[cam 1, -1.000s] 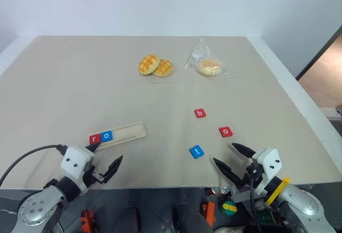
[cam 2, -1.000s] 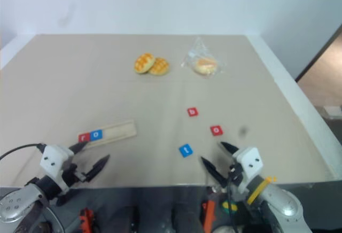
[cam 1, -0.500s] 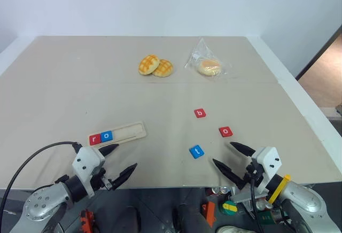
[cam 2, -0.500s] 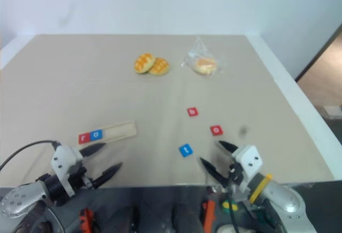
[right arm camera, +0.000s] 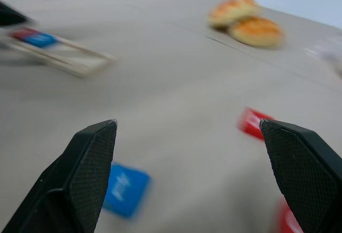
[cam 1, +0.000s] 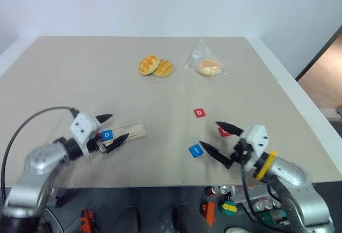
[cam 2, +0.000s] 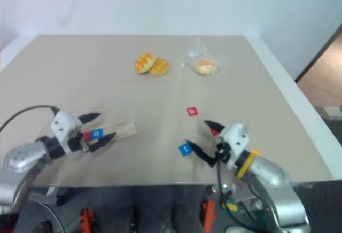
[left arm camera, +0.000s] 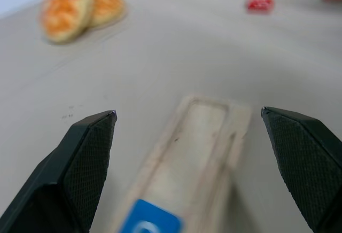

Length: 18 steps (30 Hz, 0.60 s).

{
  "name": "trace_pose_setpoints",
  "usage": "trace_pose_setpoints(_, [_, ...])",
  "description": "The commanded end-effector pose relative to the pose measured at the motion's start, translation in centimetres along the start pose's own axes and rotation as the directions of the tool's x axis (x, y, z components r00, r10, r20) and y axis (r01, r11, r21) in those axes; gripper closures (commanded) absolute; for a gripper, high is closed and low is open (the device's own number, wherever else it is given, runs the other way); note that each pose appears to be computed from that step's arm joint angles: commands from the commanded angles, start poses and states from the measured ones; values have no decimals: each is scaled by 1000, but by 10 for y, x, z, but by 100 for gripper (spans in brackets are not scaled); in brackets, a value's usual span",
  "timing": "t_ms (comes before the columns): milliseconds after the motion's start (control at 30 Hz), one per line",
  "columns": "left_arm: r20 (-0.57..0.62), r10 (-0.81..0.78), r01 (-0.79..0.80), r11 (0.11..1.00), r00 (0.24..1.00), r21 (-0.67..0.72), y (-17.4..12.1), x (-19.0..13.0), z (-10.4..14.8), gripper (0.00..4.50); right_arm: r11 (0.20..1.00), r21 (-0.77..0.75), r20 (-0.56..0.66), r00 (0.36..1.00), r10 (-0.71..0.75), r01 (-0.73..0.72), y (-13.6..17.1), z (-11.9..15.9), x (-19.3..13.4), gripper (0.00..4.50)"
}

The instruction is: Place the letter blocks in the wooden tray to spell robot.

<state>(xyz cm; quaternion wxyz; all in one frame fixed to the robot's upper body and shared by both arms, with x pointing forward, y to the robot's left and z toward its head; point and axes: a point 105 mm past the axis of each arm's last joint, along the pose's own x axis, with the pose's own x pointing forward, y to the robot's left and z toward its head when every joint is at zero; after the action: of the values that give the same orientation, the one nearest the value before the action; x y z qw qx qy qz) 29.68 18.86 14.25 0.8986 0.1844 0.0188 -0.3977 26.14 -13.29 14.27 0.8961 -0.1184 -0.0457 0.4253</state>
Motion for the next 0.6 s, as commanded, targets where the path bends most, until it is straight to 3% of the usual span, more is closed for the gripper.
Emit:
trace_pose_setpoints(33, [-53,-153,153,988,987,4,6,5,-7,0,995,-34,38,994,99,-98,9,12,13,7])
trace_pose_setpoints(333, [-156,-387,381,922,909,-68,14,17,-12,0,977,-101,57,980,193,-187,7,17,33,7])
trace_pose_setpoints(600, [-197,-402,400,915,894,-52,14,23,-20,0,973,-119,61,977,207,-199,6,17,39,7])
